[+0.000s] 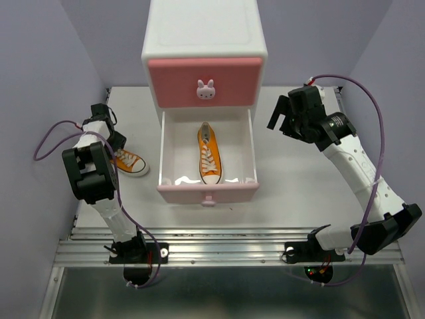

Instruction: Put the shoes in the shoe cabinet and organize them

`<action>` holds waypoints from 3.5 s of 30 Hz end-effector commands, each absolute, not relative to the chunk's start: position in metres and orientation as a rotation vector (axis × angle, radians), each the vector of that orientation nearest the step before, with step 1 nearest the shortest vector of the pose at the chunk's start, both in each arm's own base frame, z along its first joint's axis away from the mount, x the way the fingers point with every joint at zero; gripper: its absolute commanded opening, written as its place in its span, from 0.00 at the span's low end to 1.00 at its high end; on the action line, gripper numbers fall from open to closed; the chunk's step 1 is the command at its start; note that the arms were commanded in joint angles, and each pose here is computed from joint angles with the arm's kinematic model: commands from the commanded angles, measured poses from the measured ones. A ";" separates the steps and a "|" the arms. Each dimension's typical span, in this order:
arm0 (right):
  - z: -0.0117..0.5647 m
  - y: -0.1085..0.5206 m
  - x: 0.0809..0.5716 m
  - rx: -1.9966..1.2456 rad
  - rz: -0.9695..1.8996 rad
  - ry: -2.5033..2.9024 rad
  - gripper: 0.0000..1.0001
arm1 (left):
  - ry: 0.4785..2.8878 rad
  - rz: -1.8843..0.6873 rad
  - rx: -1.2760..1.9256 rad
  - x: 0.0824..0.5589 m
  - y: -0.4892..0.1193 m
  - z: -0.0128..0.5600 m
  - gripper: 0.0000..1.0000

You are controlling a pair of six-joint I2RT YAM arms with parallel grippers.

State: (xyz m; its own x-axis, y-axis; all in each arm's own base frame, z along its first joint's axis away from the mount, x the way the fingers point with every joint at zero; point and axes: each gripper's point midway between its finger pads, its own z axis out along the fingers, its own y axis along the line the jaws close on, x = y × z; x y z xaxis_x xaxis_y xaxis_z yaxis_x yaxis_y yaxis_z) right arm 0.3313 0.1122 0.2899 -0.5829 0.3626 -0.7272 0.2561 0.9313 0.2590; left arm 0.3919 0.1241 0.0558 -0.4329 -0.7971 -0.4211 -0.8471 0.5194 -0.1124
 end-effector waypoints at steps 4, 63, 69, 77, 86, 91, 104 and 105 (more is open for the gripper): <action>0.309 0.104 0.333 0.470 0.146 2.162 1.00 | 2.334 0.210 -1.400 0.388 0.131 0.055 0.17; 0.296 0.097 0.309 0.374 0.141 2.196 1.00 | 1.934 -0.594 -0.327 0.322 -0.174 0.324 0.00; 0.293 0.093 0.304 0.380 0.122 2.213 1.00 | 1.987 -0.596 -0.270 0.309 -0.176 0.303 0.00; 0.287 0.094 0.302 0.359 0.116 2.238 1.00 | 2.025 -0.602 -0.243 0.291 -0.174 0.286 0.00; 0.279 0.096 0.302 0.349 0.116 2.257 1.00 | 2.099 -0.524 -0.134 0.290 -0.174 0.263 0.00; 0.278 0.094 0.302 0.346 0.101 2.256 1.00 | 2.143 -0.460 -0.119 0.297 -0.173 0.246 0.00; 0.273 0.090 0.305 0.361 0.070 2.247 1.00 | 2.173 -0.380 -0.071 0.327 -0.184 0.224 0.00; 0.273 0.091 0.307 0.363 0.067 2.244 1.00 | 2.183 -0.360 -0.045 0.332 -0.187 0.221 0.00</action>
